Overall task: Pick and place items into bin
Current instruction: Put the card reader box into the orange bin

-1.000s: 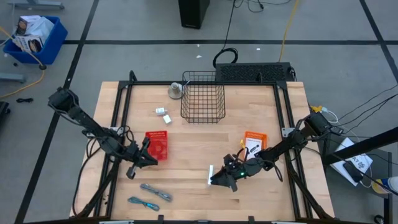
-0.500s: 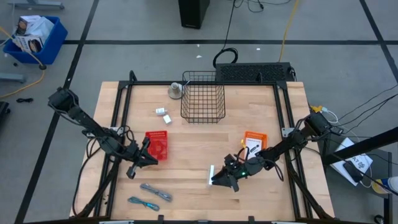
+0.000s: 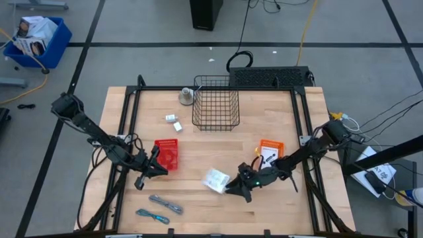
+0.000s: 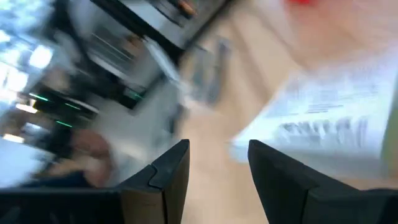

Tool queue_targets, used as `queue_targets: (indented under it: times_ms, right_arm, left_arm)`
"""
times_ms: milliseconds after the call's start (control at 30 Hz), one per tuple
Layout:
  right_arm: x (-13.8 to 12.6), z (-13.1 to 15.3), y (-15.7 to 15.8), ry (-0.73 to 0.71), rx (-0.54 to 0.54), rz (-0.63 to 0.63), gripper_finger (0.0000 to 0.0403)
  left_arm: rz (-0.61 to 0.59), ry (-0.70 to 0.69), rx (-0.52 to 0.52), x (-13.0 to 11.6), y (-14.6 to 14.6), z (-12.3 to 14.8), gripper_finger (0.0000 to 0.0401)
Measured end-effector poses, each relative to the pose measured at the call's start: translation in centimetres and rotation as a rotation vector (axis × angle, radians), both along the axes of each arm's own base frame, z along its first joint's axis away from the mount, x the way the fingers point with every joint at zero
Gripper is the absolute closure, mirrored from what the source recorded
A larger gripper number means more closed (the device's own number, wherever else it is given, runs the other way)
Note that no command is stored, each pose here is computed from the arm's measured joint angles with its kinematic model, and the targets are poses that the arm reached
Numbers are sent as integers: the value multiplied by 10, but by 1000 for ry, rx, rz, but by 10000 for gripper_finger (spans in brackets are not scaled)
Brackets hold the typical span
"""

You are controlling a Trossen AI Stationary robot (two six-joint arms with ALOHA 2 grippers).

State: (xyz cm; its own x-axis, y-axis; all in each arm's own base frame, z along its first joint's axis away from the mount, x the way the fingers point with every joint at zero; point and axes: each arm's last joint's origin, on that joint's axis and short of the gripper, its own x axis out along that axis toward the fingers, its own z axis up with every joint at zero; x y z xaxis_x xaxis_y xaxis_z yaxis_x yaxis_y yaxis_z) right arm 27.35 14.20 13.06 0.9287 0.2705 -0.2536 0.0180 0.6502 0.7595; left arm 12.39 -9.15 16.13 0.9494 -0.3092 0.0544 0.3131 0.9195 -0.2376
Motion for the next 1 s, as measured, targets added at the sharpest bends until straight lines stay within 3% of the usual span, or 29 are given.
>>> queue_targets:
  times_ms: [333, 567, 833, 1000]
  right_arm:
    - [1, 4, 0, -20, 9, -2, 243]
    - [0, -3, -2, 37, -32, -34, 243]
    - [0, -8, -7, 83, -100, -81, 243]
    - [-2, -13, -8, 134, -140, -86, 243]
  left_arm:
    - [5, 10, -9, 0, 0, -1, 370]
    - [181, 85, -193, 5, 7, -2, 370]
    - [295, 338, -81, 54, -8, 35, 371]
    - [263, 482, 0, 95, -9, 45, 371]
